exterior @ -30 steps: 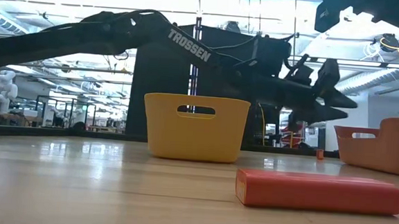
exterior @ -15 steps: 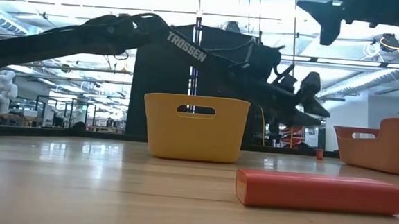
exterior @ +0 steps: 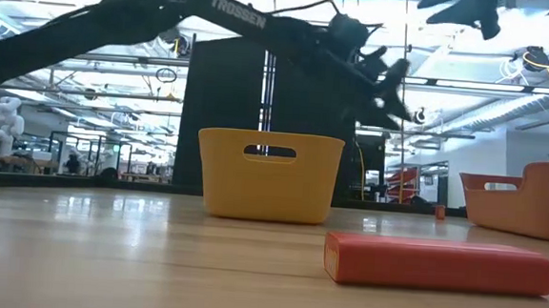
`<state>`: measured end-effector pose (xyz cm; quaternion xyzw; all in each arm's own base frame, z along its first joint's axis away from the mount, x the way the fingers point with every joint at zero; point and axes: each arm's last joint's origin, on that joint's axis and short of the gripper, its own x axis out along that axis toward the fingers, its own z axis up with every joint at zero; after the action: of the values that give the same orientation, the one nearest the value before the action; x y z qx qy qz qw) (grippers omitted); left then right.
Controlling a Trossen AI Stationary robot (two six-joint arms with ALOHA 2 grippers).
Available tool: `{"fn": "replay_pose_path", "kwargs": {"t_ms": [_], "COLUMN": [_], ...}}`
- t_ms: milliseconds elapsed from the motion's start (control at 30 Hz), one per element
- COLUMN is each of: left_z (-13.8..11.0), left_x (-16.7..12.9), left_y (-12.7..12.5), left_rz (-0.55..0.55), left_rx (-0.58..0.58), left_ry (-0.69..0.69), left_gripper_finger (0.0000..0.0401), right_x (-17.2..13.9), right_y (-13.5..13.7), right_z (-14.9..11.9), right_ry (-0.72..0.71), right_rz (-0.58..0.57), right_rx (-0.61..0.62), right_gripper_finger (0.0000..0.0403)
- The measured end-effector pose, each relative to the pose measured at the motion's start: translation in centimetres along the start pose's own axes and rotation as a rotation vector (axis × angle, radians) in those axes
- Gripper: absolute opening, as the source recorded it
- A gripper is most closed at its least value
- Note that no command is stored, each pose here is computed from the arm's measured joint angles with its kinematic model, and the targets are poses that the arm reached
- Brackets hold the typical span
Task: Sort blocks
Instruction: Put the orange wooden block into the orange bin
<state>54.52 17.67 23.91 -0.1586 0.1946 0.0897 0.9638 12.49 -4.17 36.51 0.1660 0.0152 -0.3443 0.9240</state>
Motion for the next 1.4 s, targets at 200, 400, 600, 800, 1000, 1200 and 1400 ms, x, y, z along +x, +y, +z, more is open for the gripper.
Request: {"fn": "replay_pose_path", "kwargs": {"t_ms": [200,400,600,800,1000,1200,1400], "left_z": [1.9,2.4,-0.6,-6.9,-13.2,-15.9,-15.7], "left_x": [-4.6,-8.7,-13.5,-18.6,-22.7,-24.3,-24.3], "left_y": [2.0,1.4,0.2,-1.8,-4.4,-5.4,-5.6], "left_rz": [0.144,0.16,0.185,0.132,-0.022,-0.042,-0.042], "left_rx": [0.042,0.066,0.039,0.008,0.053,0.17,0.212], "left_ry": [0.184,0.272,0.244,-0.021,-0.394,-0.566,-0.572], "left_gripper_finger": [0.015,0.015,0.015,0.015,0.015,0.015,0.015], "right_x": [1.6,5.2,9.6,12.6,14.6,15.5,16.5], "right_y": [-1.5,-3.7,-6.7,-10.2,-13.1,-14.9,-16.3], "right_z": [-0.3,-1.8,-4.2,-6.8,-9.8,-12.0,-12.7], "right_ry": [0.133,0.309,0.545,0.774,0.948,1.067,1.022], "right_rz": [-0.269,-0.434,-0.543,-0.631,-0.756,-0.841,-0.879], "right_rx": [0.038,0.069,0.131,0.221,0.346,0.456,0.517], "right_gripper_finger": [0.0169,0.0169,0.0169,0.0169,0.0169,0.0169,0.0169]}}
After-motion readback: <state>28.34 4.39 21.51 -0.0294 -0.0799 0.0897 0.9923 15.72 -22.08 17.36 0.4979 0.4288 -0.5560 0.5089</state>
